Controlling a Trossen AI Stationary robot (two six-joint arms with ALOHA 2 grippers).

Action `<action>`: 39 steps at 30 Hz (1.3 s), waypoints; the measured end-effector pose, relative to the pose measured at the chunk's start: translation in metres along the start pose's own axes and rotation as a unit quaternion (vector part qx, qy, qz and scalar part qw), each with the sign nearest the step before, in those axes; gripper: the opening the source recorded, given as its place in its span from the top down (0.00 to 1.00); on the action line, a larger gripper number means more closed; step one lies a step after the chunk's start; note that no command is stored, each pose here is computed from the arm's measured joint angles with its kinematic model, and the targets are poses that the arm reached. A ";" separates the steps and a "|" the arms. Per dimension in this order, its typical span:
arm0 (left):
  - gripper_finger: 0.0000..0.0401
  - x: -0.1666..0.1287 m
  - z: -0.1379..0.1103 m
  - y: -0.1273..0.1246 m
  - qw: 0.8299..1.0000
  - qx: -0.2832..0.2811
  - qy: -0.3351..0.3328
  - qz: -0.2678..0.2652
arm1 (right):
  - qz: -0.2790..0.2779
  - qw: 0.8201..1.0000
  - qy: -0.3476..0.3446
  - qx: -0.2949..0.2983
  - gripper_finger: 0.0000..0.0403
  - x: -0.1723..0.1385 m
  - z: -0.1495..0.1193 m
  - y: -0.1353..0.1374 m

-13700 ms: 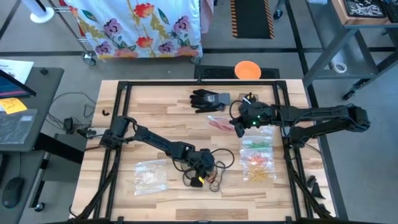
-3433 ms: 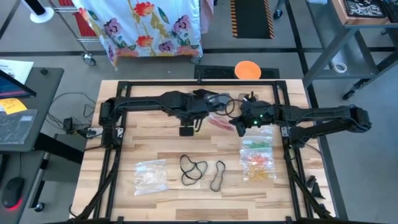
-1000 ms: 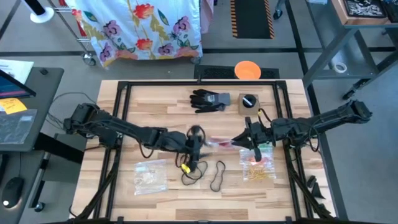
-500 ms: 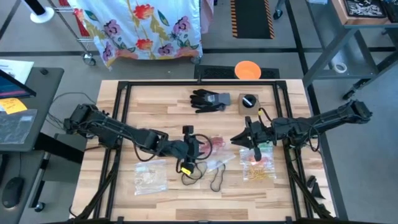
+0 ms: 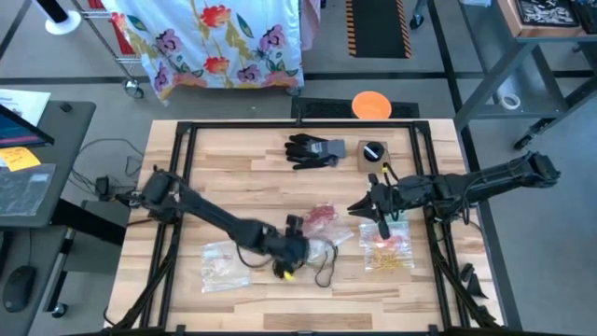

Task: Sort rubber bands
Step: Close the transparent zip bag containing the red rubber bands

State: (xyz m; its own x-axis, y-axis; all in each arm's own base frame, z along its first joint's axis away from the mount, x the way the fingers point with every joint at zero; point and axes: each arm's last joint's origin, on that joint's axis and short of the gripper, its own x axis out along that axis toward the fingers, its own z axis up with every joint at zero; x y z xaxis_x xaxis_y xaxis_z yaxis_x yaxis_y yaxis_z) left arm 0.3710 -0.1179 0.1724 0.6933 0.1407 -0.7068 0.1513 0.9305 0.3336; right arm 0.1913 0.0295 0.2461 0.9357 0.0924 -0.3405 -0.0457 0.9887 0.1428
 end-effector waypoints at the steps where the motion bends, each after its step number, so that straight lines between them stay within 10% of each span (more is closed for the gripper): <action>1: 0.60 0.009 -0.004 -0.008 1.000 0.020 0.008 -0.004 | 0.000 1.000 -0.002 0.000 0.87 0.000 0.000 0.000; 39: 0.60 0.036 0.006 -0.033 0.999 0.035 -0.021 -0.023 | -0.004 1.000 -0.001 0.001 0.87 0.001 0.000 -0.001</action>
State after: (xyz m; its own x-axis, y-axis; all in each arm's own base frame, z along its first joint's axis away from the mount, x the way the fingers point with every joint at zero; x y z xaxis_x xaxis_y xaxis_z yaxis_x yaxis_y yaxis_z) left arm 0.3953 -0.1459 0.1393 0.7131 0.0824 -0.6962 0.2321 0.9093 0.3454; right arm 0.1919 0.0281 0.2458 0.9365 0.0850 -0.3401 -0.0380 0.9890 0.1427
